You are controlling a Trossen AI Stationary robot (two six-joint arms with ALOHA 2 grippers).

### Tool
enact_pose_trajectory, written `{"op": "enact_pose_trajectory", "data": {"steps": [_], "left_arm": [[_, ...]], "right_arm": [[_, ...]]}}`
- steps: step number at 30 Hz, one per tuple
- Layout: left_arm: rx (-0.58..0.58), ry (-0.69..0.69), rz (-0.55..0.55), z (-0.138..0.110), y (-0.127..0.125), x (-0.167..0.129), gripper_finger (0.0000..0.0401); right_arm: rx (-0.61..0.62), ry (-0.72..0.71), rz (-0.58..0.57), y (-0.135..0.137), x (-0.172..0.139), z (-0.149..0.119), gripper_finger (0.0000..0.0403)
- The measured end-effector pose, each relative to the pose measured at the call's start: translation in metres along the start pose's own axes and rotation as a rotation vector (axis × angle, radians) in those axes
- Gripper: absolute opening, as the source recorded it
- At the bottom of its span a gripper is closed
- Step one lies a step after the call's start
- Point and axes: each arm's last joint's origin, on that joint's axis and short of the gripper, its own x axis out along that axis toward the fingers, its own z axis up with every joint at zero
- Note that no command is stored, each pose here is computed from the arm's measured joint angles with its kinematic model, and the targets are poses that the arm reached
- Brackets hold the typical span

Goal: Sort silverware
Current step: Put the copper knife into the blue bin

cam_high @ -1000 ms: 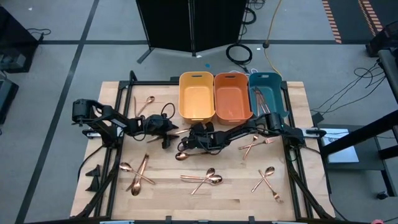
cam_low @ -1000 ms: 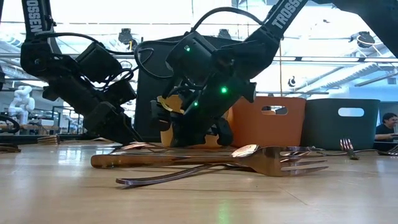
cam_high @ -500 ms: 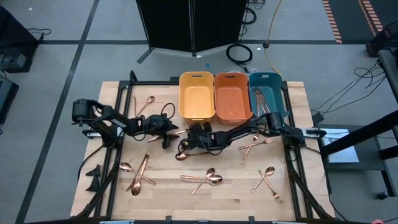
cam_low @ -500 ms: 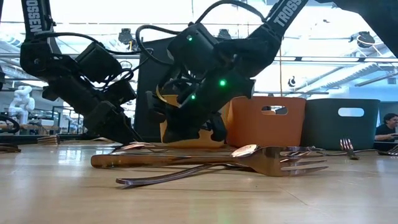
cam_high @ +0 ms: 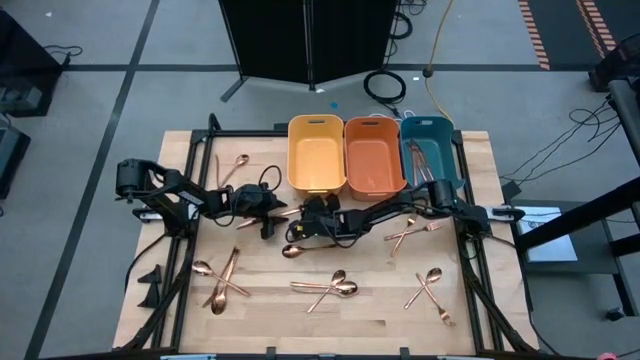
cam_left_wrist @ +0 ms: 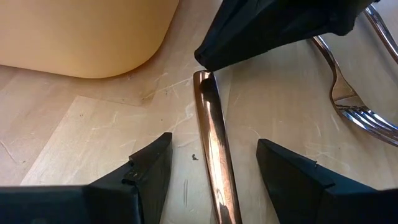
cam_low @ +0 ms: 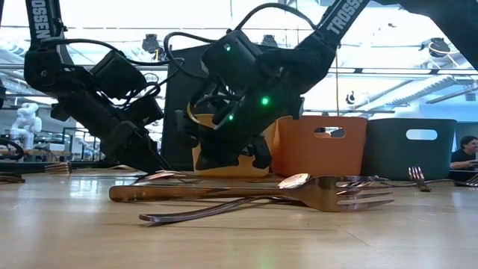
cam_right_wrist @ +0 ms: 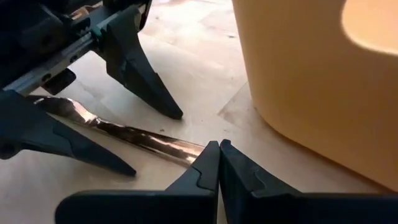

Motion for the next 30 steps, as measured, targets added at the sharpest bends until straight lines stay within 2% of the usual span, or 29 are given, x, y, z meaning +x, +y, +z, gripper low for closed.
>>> {"op": "enact_pose_trajectory", "data": {"steps": [6, 21, 25, 30], "left_arm": [[0.001, 0.001, -0.001, 0.000, 0.000, 0.000, 0.0230], [-0.001, 0.006, -0.001, -0.001, 0.000, 0.000, 0.0227], [-0.004, 0.008, 0.002, -0.001, 0.000, 0.000, 0.0202], [-0.008, 0.012, 0.005, -0.002, 0.000, 0.000, 0.0147]], "right_arm": [[0.029, -0.001, -0.031, -0.005, 0.011, -0.012, 0.0000], [0.046, 0.083, -0.073, -0.011, 0.009, -0.021, 0.0000], [0.052, 0.092, -0.080, -0.012, 0.009, -0.023, 0.0000], [0.053, 0.095, -0.078, -0.012, 0.008, -0.023, 0.0000]]}}
